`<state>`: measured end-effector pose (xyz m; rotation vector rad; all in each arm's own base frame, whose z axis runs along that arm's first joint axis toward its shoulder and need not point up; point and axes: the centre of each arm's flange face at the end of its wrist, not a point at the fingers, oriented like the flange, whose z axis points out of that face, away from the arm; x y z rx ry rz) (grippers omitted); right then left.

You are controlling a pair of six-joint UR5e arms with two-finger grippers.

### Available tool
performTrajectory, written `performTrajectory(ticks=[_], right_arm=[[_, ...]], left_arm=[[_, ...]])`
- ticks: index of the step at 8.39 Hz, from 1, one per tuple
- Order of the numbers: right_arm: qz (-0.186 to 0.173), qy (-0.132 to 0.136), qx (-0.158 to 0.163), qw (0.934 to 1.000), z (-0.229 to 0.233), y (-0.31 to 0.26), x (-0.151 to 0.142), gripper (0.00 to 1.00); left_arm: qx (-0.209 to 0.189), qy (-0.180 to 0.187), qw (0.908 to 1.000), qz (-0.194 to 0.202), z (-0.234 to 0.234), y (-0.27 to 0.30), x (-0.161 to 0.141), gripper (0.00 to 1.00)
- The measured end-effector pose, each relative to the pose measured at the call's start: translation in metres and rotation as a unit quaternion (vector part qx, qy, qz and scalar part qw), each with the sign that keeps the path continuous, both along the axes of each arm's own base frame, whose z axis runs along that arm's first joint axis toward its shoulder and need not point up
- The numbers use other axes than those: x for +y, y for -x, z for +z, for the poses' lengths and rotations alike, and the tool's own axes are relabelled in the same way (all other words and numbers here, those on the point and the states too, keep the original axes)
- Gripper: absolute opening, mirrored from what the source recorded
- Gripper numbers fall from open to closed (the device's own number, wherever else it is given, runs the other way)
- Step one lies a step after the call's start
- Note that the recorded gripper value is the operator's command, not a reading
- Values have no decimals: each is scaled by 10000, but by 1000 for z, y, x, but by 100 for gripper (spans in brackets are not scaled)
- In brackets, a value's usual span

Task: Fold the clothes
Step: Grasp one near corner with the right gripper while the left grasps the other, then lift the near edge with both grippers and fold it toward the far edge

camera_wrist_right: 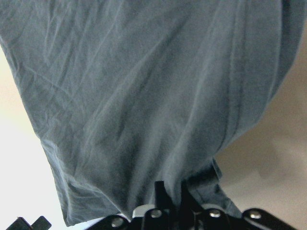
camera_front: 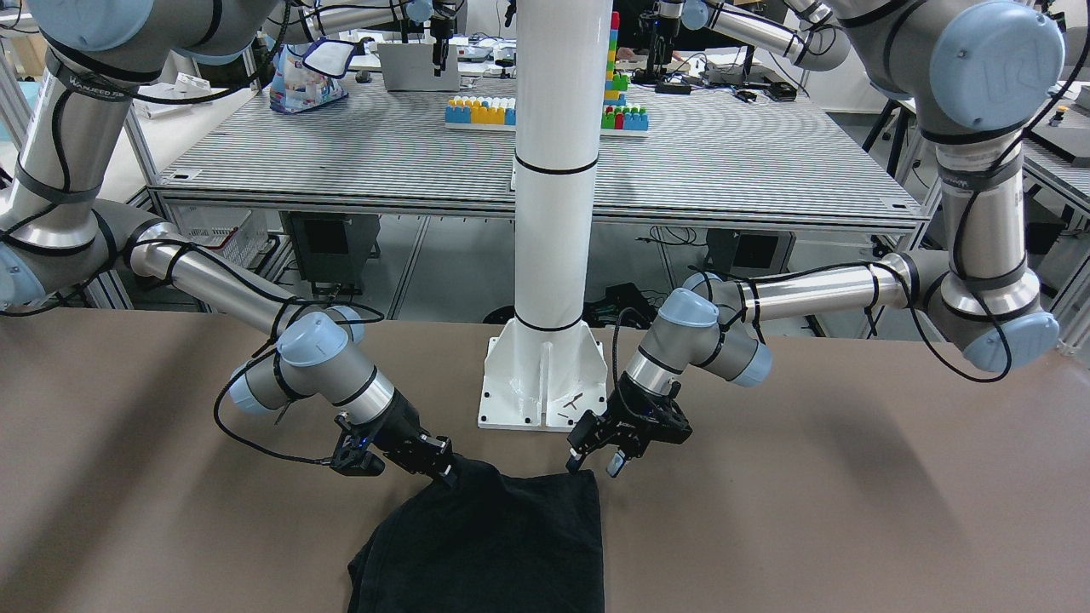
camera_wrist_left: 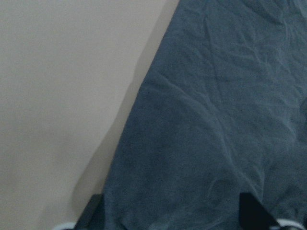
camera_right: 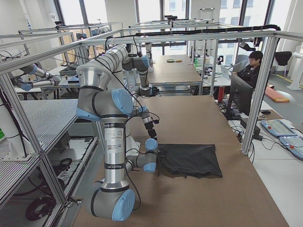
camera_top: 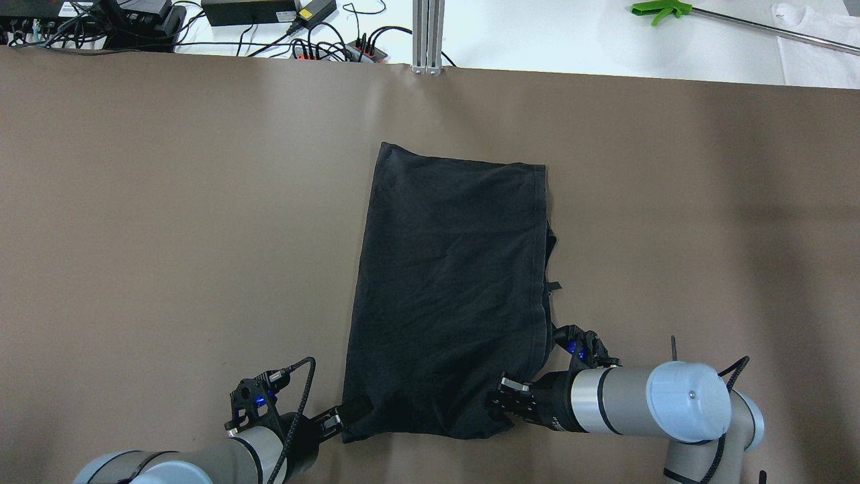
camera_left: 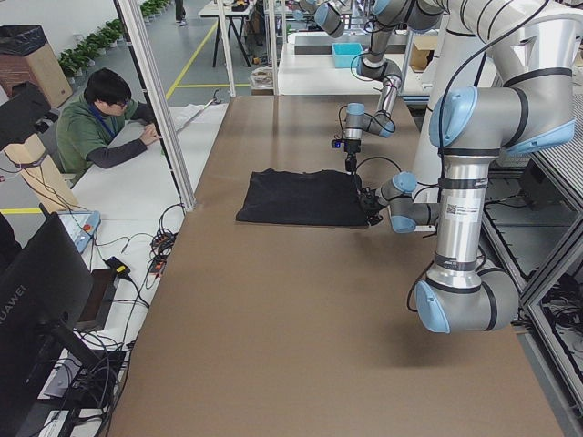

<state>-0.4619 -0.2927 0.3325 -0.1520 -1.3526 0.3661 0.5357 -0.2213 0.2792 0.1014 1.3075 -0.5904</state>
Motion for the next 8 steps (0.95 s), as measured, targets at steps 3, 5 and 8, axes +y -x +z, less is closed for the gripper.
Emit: performTrajectory(ticks=[3, 5, 8], right_arm=[[-14, -64, 10, 10000, 0, 0, 0, 0], [-4, -68, 13, 10000, 1, 0, 0, 0], [0, -66, 12, 10000, 1, -1, 0, 0]], left_arm=[[-162, 16, 9999, 21, 15, -18, 8, 95], [-221, 18, 9997, 27, 19, -28, 9, 46], [-153, -8, 9999, -41, 8, -36, 7, 0]])
